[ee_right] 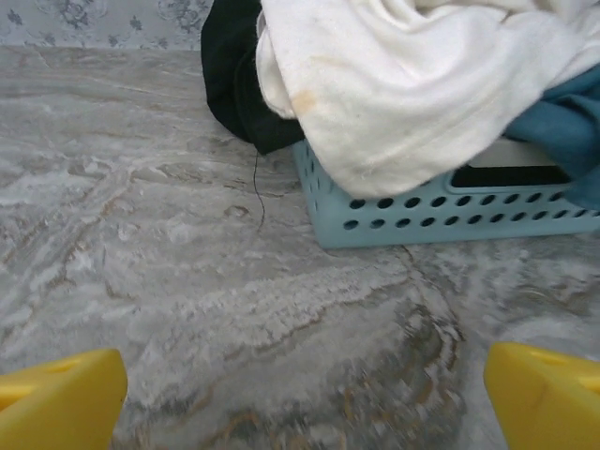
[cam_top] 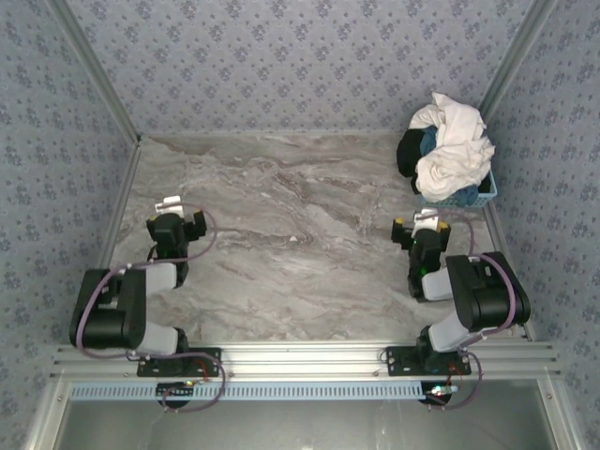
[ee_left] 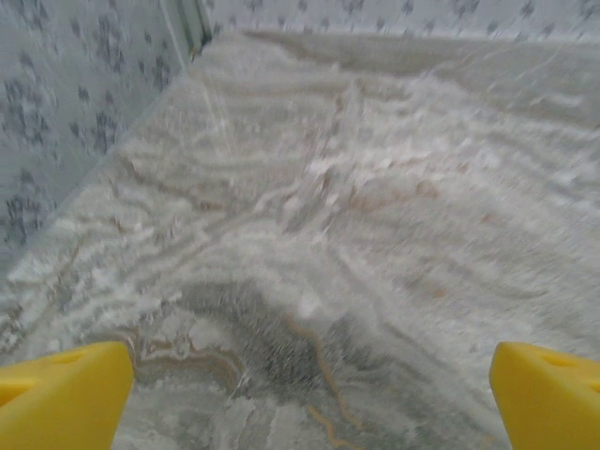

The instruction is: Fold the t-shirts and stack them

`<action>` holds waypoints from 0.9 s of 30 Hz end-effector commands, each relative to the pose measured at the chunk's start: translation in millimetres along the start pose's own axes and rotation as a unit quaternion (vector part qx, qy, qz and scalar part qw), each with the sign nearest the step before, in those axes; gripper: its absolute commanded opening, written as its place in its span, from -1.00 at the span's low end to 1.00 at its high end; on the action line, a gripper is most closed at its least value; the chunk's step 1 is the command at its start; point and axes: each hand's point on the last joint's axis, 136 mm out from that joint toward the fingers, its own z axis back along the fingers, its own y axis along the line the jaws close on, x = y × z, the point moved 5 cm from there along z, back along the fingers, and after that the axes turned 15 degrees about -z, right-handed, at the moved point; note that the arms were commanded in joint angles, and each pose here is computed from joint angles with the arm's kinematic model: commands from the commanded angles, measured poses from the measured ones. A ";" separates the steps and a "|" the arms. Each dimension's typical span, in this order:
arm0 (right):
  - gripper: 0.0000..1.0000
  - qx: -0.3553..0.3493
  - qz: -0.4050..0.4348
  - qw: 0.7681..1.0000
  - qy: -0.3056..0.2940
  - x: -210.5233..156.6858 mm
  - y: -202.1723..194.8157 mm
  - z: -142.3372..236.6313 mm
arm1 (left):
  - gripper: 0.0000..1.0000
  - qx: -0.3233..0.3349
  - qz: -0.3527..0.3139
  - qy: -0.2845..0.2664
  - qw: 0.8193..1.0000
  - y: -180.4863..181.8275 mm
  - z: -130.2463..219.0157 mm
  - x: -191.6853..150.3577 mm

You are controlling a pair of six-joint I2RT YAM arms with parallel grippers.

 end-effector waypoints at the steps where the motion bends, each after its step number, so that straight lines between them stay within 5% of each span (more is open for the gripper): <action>1: 1.00 -0.047 0.025 0.992 -0.110 41.6 4.0 22.3 | 0.96 0.022 -0.007 -0.039 0.999 9.5 19.4 37.1; 5: 1.00 -0.015 0.039 0.986 -0.159 101.0 35.8 40.1 | 0.95 0.044 0.010 -0.087 0.995 19.2 41.0 78.2; 9: 1.00 0.014 0.014 0.970 -0.244 237.2 78.3 83.1 | 0.96 0.057 0.023 -0.161 0.985 27.0 62.5 144.9; 11: 1.00 0.035 -0.068 0.973 -0.219 304.4 91.1 103.2 | 0.95 0.070 0.050 -0.198 0.976 34.8 76.0 182.2; 12: 1.00 0.057 -0.100 0.983 -0.141 313.0 91.5 101.2 | 0.95 0.085 0.088 -0.196 0.973 43.4 80.0 197.5; 15: 1.00 0.036 -0.231 0.971 -0.045 320.9 64.3 87.6 | 0.96 0.162 0.258 -0.046 0.951 75.5 80.1 193.1; 17: 1.00 0.047 -0.237 0.969 -0.051 333.9 54.3 81.7 | 0.96 0.215 0.376 0.057 0.899 96.2 91.5 172.9; 21: 0.73 -0.064 -0.218 0.973 0.040 320.9 30.2 60.9 | 0.95 0.009 0.375 0.035 0.927 62.4 64.9 217.4; 27: 0.66 -0.067 -0.246 0.956 0.147 292.6 18.0 4.7 | 0.89 -0.236 0.303 0.004 0.923 -26.4 73.7 270.3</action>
